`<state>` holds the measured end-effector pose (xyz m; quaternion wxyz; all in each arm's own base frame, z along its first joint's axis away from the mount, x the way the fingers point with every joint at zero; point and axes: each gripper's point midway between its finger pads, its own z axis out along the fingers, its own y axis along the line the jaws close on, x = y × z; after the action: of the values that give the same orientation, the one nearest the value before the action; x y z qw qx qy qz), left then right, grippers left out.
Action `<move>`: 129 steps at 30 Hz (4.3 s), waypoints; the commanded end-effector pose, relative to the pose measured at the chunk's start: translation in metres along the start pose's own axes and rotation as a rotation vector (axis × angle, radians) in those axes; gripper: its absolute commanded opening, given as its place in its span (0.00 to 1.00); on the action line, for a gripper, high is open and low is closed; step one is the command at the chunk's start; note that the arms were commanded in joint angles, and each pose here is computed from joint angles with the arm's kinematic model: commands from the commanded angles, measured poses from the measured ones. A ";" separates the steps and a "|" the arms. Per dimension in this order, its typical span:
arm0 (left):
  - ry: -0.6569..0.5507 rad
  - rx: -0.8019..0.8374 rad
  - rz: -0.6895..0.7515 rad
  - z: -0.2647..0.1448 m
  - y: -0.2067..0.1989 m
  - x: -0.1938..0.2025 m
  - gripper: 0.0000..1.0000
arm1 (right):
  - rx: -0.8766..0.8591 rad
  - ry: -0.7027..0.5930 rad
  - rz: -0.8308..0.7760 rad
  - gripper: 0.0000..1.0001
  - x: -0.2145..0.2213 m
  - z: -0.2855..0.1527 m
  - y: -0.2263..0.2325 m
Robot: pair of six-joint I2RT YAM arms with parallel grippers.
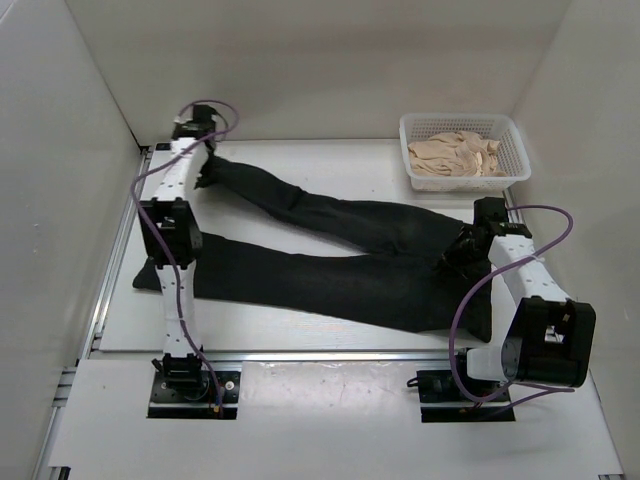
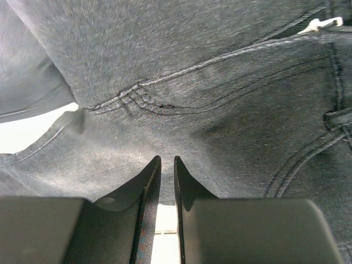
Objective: Fold and stack the trousers
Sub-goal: Flatten the trousers out, then fold the trousers
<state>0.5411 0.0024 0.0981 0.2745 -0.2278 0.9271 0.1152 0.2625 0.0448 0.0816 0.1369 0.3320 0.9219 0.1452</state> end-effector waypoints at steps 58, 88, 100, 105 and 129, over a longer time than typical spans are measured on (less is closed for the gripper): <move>0.190 0.305 -0.154 -0.111 0.060 0.081 0.12 | 0.090 -0.214 -0.067 0.04 -0.066 -0.039 0.005; 0.408 0.108 -0.371 0.031 0.051 0.112 0.66 | 0.160 0.030 0.186 0.83 0.060 -0.062 -0.075; 0.232 0.233 -0.326 -0.028 0.044 0.011 0.98 | 0.082 0.059 0.322 0.68 0.057 -0.015 -0.071; 0.194 0.217 -0.379 -0.060 0.087 0.007 1.00 | 0.155 0.043 0.396 0.31 0.051 0.017 -0.087; 0.488 0.028 -0.542 0.025 0.159 0.129 0.90 | 0.170 -0.099 0.293 0.40 0.030 -0.039 -0.082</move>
<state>0.3687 0.1061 0.0230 0.0582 -0.4833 0.8729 -0.0323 0.1910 -0.0033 0.0810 0.1392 0.4818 0.8619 0.0745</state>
